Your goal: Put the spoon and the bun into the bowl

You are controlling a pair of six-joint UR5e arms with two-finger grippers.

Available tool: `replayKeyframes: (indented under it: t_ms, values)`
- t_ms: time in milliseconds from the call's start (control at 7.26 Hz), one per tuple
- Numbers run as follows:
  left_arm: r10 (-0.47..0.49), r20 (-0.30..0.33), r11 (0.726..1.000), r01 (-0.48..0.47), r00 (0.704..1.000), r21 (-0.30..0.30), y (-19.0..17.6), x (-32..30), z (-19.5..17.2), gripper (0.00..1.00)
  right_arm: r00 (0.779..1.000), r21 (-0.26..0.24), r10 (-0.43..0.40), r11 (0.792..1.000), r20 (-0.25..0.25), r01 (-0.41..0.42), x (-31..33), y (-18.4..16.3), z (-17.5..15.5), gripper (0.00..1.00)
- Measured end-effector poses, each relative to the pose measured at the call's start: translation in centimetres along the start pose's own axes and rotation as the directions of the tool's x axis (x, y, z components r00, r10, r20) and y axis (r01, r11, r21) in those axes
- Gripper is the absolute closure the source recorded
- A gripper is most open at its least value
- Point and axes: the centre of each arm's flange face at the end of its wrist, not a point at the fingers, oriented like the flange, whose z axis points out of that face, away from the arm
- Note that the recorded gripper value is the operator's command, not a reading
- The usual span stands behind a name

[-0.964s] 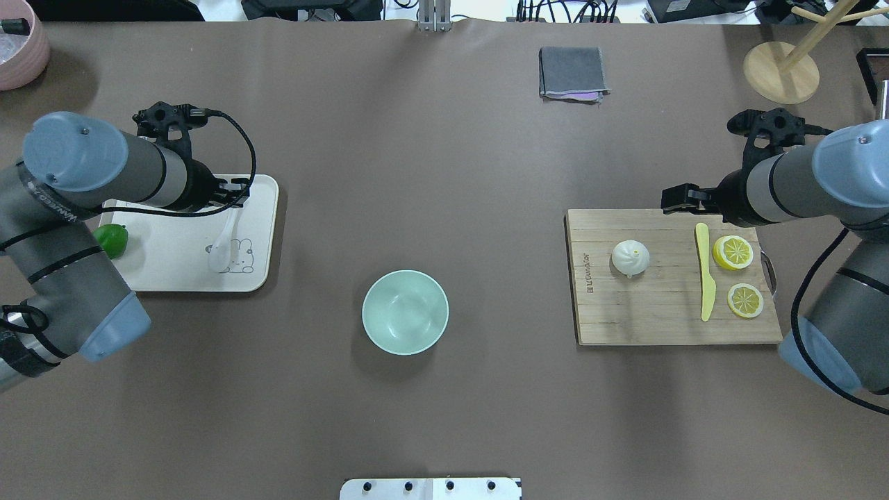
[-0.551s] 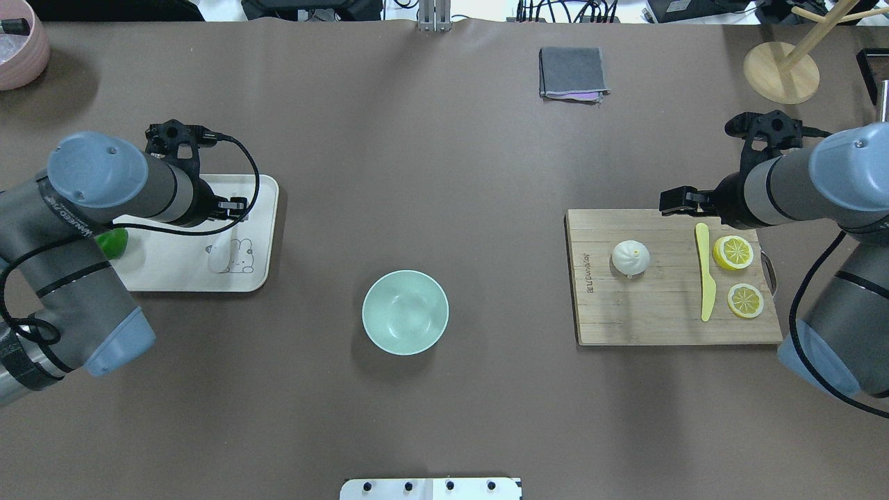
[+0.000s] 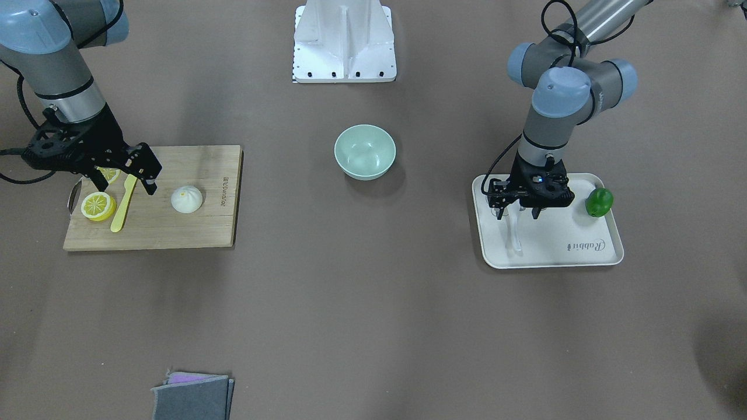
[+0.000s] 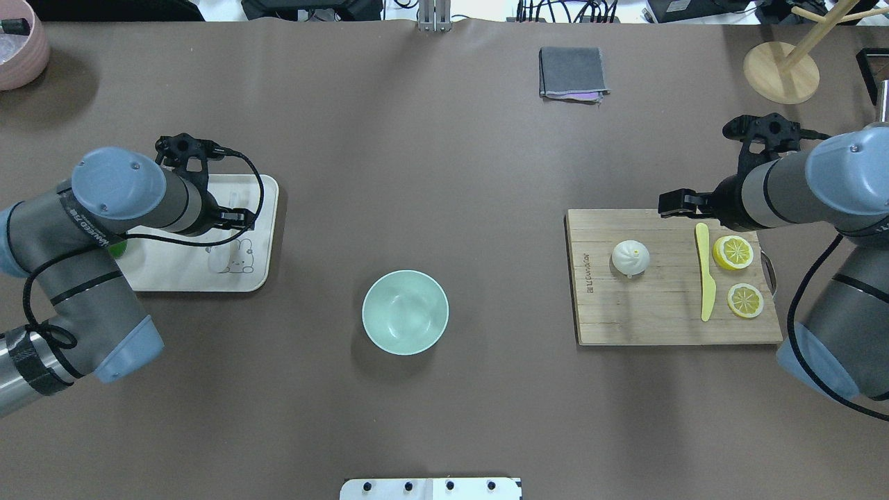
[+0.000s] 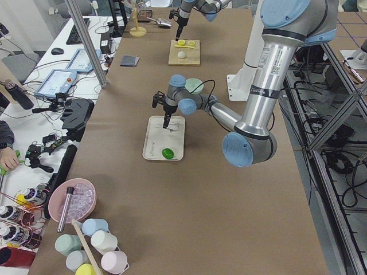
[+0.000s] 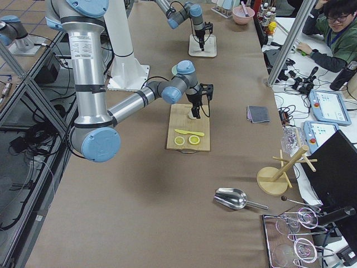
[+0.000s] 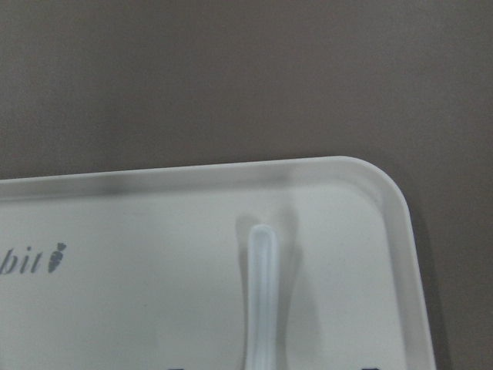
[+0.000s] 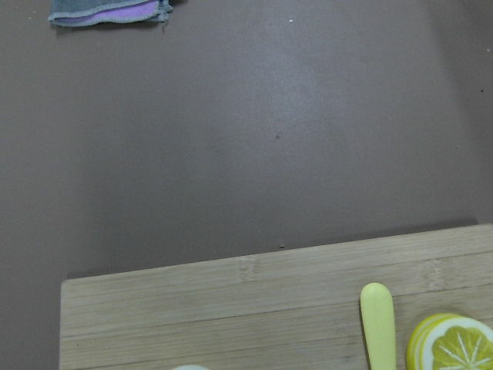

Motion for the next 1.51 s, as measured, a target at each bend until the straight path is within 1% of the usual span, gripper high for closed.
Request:
replayKeyframes:
  t_ms: [275, 688, 964, 1101, 1239, 1377, 1514]
  values:
    - [0.005, -0.013, 1.0, -0.005, 1.0, 0.0, 0.2, 0.1, 0.4, 0.31, 1.0, 0.001, -0.001, 1.0, -0.002, 0.001, 0.0, 0.0, 0.0, 0.0]
    - [0.006, -0.021, 1.0, -0.006, 1.0, 0.001, 0.4, 0.1, 0.5, 0.37, 1.0, 0.002, -0.001, 1.0, -0.003, 0.001, 0.1, 0.1, 0.1, 0.01]
    - [0.008, -0.027, 1.0, -0.008, 1.0, 0.003, 0.6, -0.2, 0.9, 0.38, 1.0, 0.001, -0.001, 1.0, -0.003, 0.001, 0.1, 0.1, 0.1, 0.0]
    - [0.012, -0.046, 1.0, -0.012, 0.999, 0.008, 0.6, -0.3, 1.4, 0.4, 1.0, 0.001, -0.001, 1.0, -0.003, 0.001, 0.1, 0.1, 0.1, 0.01]
    - [0.016, -0.08, 1.0, -0.017, 0.997, -0.006, 0.9, -0.3, 1.8, 0.42, 1.0, 0.001, -0.001, 1.0, -0.003, 0.001, 0.1, 0.1, 0.1, 0.0]
    - [0.017, -0.116, 0.999, -0.021, 0.993, -0.035, 1.2, -0.1, 1.7, 0.42, 1.0, 0.002, -0.001, 1.0, -0.003, 0.001, 0.0, 0.1, 0.1, 0.01]
    - [0.016, -0.135, 0.998, -0.023, 0.991, -0.052, 1.4, 0.1, 1.5, 0.42, 1.0, 0.002, -0.001, 1.0, -0.002, 0.001, 0.0, 0.1, 0.1, 0.01]
